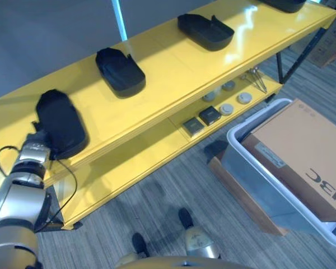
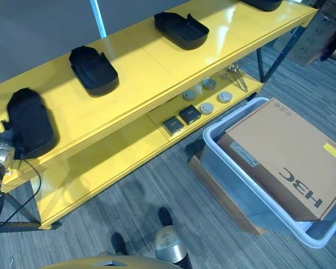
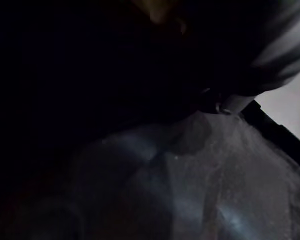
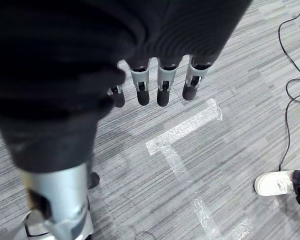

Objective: Move parts from the plastic box to the shelf.

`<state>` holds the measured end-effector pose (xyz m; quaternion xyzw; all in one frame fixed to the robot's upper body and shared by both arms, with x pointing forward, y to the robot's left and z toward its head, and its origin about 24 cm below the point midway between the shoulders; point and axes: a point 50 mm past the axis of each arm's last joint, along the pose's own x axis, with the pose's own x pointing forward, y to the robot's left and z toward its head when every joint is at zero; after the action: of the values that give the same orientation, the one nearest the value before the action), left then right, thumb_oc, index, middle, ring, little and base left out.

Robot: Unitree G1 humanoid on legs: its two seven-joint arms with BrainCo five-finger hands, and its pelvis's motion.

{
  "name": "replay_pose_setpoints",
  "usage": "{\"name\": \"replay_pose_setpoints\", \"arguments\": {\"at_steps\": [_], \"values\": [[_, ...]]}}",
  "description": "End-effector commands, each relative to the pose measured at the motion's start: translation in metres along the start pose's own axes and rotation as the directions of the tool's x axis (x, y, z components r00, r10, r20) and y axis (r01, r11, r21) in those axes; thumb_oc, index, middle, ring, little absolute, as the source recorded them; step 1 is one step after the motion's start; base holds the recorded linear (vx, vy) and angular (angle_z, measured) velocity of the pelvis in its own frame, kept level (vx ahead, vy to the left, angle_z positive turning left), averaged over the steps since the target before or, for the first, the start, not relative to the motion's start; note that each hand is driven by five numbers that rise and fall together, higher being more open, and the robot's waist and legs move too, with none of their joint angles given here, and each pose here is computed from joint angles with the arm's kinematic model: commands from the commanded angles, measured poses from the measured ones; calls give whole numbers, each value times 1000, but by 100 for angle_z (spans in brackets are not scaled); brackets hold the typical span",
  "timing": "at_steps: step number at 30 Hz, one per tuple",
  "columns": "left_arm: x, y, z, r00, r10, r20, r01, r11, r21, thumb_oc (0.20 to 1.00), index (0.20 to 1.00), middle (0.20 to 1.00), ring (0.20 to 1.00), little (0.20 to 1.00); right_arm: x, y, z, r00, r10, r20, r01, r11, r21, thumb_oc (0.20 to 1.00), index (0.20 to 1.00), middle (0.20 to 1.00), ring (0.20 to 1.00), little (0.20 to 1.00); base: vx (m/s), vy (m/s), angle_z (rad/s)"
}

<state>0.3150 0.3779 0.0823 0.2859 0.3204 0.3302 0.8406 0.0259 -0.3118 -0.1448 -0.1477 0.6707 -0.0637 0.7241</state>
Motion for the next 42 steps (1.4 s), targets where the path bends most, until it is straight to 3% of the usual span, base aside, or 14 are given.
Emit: {"name": "replay_pose_setpoints", "arguments": {"at_steps": [1,12,31,42], "values": [[2,55,17,973,215,86,-224,968,117,200,200,200,200,200,-2,-8,-22,998,-14,-68,9,998,-65,1000,1000,1000,1000,1000,51,73,0],[-1,105,30,921,340,189,-385,866,320,200,200,200,200,200,-6,-25,-32,994,-41,-96,31,994,-103,1000,1000,1000,1000,1000,46,70,1],[-5,77,36,882,431,192,-470,837,280,200,200,200,200,200,-6,-32,-9,999,-39,-19,37,996,-81,1000,1000,1000,1000,1000,-30,8,0],[-6,91,36,857,503,110,-515,830,214,200,200,200,200,200,-5,-31,10,999,-26,36,28,998,-61,1000,1000,1000,1000,1000,-46,3,2]]}}
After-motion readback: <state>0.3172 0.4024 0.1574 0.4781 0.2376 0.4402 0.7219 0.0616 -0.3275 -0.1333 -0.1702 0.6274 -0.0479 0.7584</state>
